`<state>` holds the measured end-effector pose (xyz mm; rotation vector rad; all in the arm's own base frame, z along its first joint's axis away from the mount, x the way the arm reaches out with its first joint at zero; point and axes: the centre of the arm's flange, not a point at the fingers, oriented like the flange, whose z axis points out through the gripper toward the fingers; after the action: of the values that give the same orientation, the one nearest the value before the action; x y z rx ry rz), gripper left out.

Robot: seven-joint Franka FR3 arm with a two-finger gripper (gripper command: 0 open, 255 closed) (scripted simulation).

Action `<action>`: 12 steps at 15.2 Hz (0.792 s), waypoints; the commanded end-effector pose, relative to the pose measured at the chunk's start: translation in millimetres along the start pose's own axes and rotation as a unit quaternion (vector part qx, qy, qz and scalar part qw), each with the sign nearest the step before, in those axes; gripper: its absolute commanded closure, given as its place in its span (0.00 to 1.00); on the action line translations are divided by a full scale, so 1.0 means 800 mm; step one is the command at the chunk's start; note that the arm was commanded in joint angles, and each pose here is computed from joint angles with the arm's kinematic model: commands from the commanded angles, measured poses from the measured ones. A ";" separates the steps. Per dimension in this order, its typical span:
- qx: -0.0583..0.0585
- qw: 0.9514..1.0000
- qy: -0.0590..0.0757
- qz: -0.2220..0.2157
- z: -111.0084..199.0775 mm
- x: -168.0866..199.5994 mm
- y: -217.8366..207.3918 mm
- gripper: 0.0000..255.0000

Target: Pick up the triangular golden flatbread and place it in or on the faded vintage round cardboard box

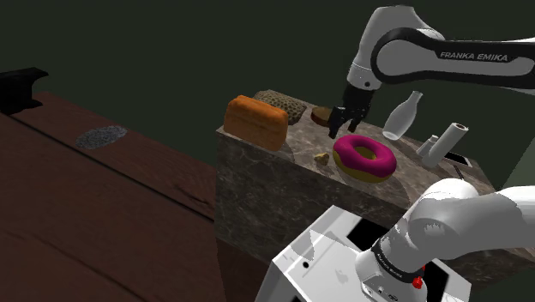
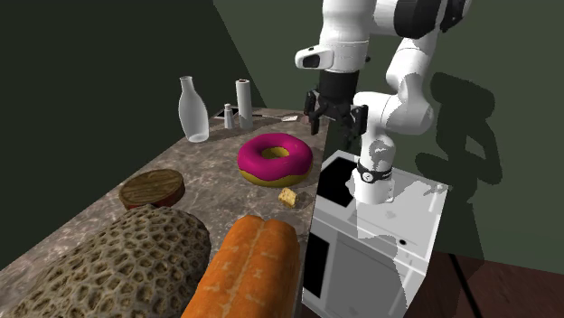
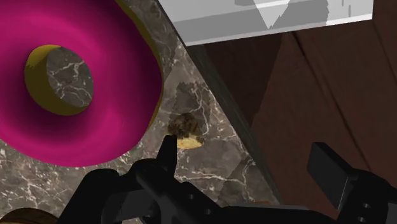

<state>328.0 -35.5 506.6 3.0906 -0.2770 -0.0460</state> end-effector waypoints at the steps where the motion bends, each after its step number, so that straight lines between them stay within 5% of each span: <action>1: -0.013 1.000 -0.002 -0.005 0.027 0.013 0.004 0.00; 10: -0.068 0.997 -0.016 -0.022 0.158 0.074 0.031 0.00; 12: -0.070 0.997 -0.017 -0.023 0.170 0.076 0.034 0.00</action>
<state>378.7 -75.9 376.6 2.9628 -0.1983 -0.1137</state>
